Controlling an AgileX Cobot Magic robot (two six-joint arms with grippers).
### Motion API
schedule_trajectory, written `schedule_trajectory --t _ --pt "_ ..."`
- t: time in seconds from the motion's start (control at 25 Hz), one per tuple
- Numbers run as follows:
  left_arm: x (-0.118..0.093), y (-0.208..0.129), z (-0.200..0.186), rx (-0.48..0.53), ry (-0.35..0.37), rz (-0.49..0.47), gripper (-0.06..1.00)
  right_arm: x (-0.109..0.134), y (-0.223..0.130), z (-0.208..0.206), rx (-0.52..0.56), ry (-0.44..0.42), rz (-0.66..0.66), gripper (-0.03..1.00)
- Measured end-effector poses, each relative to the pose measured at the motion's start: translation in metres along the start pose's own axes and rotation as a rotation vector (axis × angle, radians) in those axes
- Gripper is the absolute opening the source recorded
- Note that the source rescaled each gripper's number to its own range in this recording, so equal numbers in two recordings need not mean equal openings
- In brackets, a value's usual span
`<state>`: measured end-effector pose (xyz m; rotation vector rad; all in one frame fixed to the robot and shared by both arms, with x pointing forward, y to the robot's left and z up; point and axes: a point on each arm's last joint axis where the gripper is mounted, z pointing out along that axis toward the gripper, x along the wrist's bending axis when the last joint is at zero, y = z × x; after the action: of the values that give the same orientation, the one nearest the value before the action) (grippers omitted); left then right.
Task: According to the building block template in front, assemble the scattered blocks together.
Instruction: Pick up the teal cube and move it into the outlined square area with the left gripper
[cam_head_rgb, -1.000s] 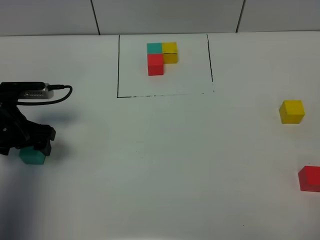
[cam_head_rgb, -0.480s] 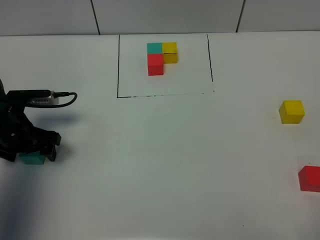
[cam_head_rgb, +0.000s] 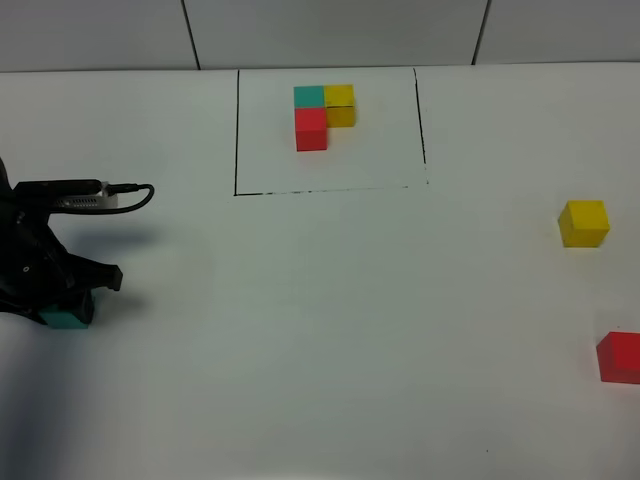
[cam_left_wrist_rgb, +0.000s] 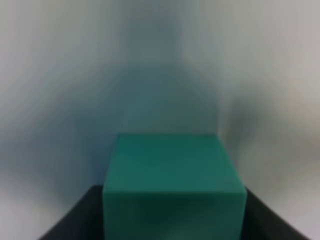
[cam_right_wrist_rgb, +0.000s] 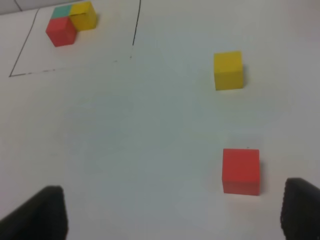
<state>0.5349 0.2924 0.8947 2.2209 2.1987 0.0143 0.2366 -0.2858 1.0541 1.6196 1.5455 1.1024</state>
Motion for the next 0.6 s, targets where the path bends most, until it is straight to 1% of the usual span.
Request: schedule_trajectory --t 0.12,0.2,0.28,0.44,0.52,0.6 --pt "0.0 0.003 -0.005 0.015 -0.003 0.011 0.0 0.0 0.0 0.0 0.0 0.0 0.0 0.77" --pt "-0.003 0.007 -0.009 0.017 -0.004 0.051 0.0 0.0 0.0 0.0 0.0 0.0 0.0 0.77" --pt "-0.011 0.012 -0.014 0.01 -0.004 0.11 0.0 0.0 0.0 0.0 0.0 0.0 0.0 0.77" --pt "-0.04 0.022 -0.025 -0.026 0.003 0.307 0.0 0.0 0.0 0.0 0.0 0.0 0.0 0.77" --pt "-0.059 0.026 -0.032 -0.05 0.021 0.434 0.0 0.0 0.0 0.0 0.0 0.0 0.0 0.77" --pt "-0.074 0.031 -0.041 -0.078 0.039 0.524 0.0 0.0 0.0 0.0 0.0 0.0 0.0 0.77"
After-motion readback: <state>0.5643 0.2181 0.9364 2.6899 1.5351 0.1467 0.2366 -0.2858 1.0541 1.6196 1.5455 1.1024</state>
